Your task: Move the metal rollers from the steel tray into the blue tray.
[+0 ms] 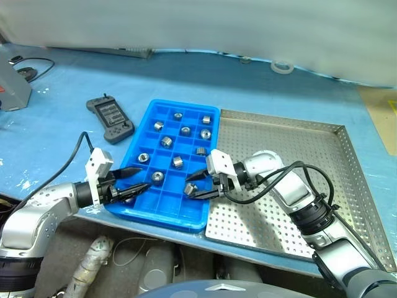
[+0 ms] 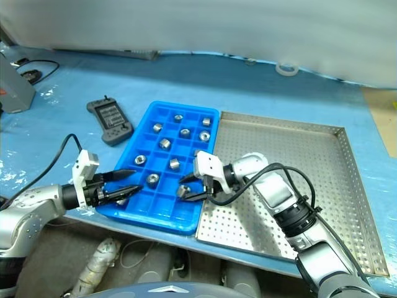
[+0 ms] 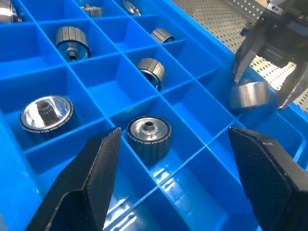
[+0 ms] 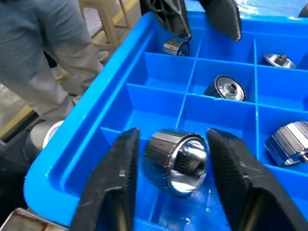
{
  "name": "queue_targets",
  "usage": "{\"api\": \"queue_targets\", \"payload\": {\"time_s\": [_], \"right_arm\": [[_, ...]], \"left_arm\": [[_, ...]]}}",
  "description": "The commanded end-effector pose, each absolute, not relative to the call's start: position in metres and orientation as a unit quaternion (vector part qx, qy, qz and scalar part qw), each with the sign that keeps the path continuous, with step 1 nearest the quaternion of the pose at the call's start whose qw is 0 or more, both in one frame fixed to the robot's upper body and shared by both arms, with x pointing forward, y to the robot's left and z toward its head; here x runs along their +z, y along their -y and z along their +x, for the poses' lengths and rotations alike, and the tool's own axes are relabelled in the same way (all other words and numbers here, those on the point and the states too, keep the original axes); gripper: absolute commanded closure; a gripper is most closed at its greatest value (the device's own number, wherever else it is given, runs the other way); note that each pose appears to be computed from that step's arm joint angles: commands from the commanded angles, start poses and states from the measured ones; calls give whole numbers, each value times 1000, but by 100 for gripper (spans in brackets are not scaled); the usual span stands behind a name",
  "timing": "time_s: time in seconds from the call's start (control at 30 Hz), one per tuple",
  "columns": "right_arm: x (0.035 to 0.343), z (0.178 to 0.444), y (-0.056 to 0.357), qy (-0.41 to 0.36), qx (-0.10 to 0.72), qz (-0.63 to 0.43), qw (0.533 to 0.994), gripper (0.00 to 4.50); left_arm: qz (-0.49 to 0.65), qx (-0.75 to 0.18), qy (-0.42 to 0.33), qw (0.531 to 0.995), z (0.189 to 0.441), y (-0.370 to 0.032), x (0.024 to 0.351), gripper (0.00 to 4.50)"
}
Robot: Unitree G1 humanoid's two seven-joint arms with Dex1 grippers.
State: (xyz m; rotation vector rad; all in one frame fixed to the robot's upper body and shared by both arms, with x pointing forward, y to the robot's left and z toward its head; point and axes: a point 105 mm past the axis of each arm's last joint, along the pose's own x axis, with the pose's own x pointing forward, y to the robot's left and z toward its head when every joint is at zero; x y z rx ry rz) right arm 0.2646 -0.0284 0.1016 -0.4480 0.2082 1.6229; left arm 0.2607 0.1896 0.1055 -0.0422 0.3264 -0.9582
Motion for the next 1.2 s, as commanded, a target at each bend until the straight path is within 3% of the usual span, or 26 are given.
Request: {"api": "queue_targets", "payload": {"time_s": [0.03,0.4,0.77,0.97,1.2], "right_arm": [[108,268,30,-78,703,-213,674,123],[133,290,59,-43,622,-222,750,123],[148,326,136,5,357,-208,911,123],[134,310,149,-1,296,-203,933,123],[131,310,139,12,268,-191,944,123]], "left_arm": [[-4,-475,-136,869,268,-186,115,74],[-14,-502,-112,858,287,-169,114,74],[-11,-485,-47,873,347,-141,122,74],[-25,-517,-27,855,361,-120,135,74],[-26,-534,-12,845,374,-105,142,74]]}}
